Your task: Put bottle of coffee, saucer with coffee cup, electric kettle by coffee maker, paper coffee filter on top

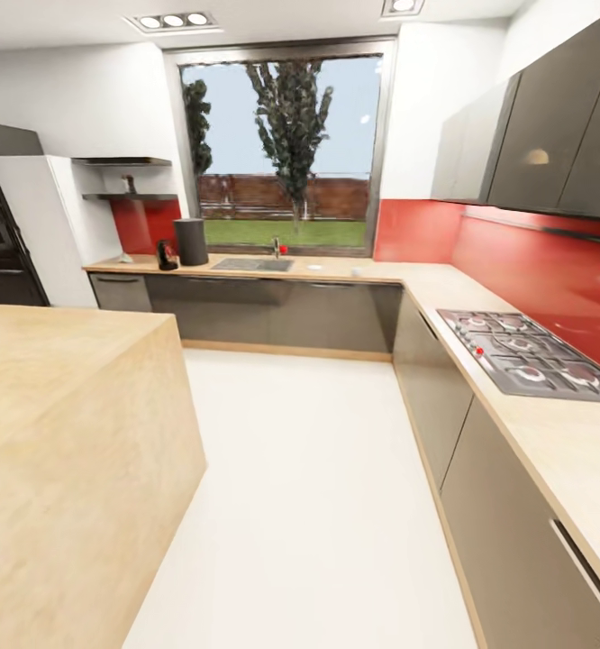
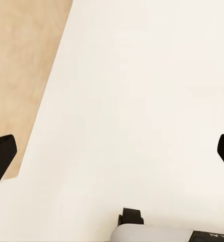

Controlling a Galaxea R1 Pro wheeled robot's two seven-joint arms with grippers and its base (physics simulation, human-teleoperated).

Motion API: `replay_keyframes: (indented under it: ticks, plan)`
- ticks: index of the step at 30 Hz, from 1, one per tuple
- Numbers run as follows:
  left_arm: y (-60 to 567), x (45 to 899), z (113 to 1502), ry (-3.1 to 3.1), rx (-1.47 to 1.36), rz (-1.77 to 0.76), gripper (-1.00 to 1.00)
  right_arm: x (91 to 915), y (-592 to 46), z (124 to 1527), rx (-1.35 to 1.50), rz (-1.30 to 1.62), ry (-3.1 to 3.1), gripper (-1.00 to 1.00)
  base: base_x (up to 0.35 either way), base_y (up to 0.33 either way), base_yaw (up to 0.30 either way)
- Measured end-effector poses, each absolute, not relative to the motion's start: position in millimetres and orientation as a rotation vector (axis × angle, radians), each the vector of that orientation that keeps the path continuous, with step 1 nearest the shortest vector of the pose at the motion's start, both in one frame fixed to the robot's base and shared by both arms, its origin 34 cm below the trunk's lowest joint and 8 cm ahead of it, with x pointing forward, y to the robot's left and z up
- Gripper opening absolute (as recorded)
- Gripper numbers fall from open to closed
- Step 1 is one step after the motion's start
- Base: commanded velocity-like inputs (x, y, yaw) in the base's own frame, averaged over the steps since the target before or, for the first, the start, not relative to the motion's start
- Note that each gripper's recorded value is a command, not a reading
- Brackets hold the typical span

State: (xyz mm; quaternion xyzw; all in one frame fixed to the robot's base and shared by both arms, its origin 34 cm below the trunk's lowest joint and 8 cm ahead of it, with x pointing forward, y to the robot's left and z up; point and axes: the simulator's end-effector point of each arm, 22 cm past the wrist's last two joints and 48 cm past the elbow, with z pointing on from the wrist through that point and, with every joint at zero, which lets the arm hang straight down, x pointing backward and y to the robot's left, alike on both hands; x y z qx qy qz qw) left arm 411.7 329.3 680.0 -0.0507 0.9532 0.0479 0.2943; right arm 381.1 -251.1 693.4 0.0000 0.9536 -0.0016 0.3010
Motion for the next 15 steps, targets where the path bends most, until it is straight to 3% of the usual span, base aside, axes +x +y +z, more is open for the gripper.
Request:
replay_keyframes:
  ticks: [15]
  plan:
    - [329.3, 411.4, 679.7, 2.539, -0.134, 0.128, 1.0, 381.0, -251.1, 693.3, 0.0, -0.004, 2.53, 1.0, 0.337, 0.0, 0.0]
